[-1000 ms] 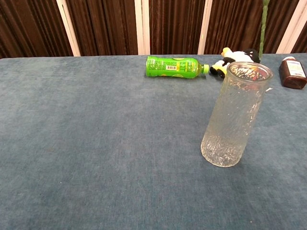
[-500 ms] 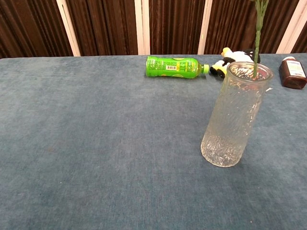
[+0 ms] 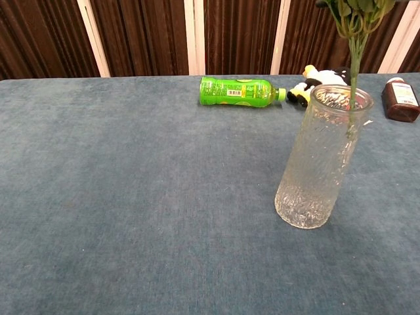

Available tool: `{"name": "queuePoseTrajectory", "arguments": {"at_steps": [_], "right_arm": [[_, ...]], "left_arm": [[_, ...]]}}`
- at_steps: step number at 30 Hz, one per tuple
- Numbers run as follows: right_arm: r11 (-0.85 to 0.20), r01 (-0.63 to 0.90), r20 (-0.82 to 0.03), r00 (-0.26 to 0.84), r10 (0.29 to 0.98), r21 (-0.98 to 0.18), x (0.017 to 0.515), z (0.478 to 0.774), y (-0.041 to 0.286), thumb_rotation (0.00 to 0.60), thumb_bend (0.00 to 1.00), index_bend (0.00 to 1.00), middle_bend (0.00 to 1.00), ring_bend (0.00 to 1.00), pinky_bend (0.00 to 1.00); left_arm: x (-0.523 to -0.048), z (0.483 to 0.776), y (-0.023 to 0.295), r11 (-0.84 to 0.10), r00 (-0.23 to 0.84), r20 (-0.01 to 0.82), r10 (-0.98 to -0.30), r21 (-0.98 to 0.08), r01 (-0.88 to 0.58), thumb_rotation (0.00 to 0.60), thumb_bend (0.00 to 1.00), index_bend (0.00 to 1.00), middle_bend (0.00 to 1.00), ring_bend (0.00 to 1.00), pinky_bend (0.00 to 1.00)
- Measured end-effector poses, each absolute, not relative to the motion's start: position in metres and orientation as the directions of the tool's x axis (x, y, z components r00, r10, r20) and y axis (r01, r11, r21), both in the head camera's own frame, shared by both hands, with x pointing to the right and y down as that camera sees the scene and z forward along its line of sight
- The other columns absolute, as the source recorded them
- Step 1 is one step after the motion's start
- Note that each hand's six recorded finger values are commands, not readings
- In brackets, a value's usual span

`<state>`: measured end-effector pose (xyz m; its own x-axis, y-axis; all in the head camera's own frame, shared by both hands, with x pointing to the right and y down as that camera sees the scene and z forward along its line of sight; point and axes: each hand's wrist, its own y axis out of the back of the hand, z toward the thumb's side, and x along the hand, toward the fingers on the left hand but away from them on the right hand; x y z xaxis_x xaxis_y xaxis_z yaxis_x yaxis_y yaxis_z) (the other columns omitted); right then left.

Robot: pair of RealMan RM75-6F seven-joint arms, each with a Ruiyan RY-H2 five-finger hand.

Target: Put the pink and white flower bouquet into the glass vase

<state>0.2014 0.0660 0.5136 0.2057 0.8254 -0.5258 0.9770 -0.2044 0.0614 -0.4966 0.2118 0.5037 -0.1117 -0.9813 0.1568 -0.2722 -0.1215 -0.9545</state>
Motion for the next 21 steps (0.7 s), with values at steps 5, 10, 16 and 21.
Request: {"name": "queuePoseTrajectory", "arguments": {"at_steps": [5,10,16,21], "right_arm": [[-0.231,0.97,-0.529,0.237,0.815,0.077,0.202,0.519,0.078,0.6,0.48,0.5,0.42,0.46,0.2],[-0.27,0.957,-0.549,0.281,0.787,0.104,0.199,0.528,0.091,0.6,0.48,0.5,0.39,0.39,0.18],[-0.341,0.933,-0.564,0.344,0.751,0.115,0.198,0.537,0.103,0.6,0.44,0.37,0.27,0.25,0.09],[-0.407,0.907,-0.58,0.388,0.716,0.104,0.201,0.542,0.114,0.6,0.29,0.22,0.17,0.13,0.02]], "left_arm": [[-0.495,0.504,0.211,-0.123,-0.109,0.157,-0.982,-0.955,-0.271,0.6,0.17,0.15,0.0,0.0,0.0],[-0.495,0.504,0.211,-0.119,-0.115,0.155,-0.981,-0.954,-0.274,0.6,0.17,0.15,0.0,0.0,0.0],[-0.496,0.504,0.211,-0.116,-0.124,0.155,-0.98,-0.954,-0.275,0.6,0.17,0.15,0.0,0.0,0.0],[-0.495,0.505,0.211,-0.119,-0.126,0.158,-0.979,-0.955,-0.273,0.6,0.17,0.15,0.0,0.0,0.0]]}}
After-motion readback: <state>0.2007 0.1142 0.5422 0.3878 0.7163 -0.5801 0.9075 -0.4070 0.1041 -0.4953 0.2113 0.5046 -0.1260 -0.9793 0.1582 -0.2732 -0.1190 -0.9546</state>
